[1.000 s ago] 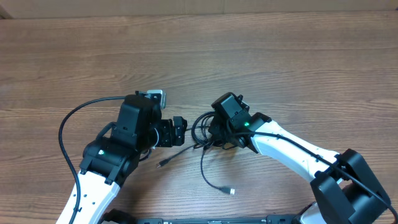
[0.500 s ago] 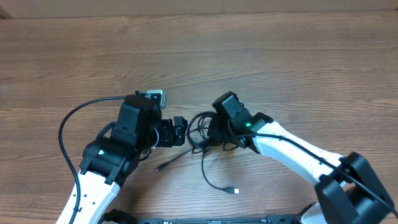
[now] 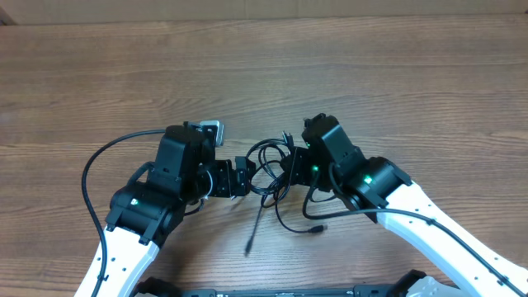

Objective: Untangle cables

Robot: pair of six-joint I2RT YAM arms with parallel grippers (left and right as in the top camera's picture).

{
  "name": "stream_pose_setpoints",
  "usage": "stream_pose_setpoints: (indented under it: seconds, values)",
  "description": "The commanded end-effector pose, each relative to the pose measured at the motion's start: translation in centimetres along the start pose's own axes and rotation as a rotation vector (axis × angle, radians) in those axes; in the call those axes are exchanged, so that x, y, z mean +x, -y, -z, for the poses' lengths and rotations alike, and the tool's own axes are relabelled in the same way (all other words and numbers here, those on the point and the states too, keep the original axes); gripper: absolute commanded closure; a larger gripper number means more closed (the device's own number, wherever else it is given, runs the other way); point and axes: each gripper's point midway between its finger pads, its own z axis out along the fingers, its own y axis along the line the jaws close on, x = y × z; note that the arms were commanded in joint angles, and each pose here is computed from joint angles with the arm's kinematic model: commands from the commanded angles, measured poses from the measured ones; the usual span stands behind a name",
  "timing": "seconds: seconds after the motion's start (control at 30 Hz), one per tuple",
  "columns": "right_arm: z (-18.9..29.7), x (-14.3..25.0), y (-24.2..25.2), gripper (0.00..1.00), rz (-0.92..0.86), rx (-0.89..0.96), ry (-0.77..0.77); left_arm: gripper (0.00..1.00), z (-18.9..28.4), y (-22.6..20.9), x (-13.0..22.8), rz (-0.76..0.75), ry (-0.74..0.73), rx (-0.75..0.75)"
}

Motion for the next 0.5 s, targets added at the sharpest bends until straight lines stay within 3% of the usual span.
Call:
stream_pose_setpoints:
  seconds: [0.0,0.47]
  values:
    - [1.7,-0.3,-2.4,0.96,0.068,-0.077,0.022,0.06,0.0,1.2,0.3,0.045,-0.026,0.059]
    - [1.7,1.6,-6.4,0.96,0.196,-0.188,0.02,0.26,0.0,1.4,0.4,0.303,-0.043,0.064]
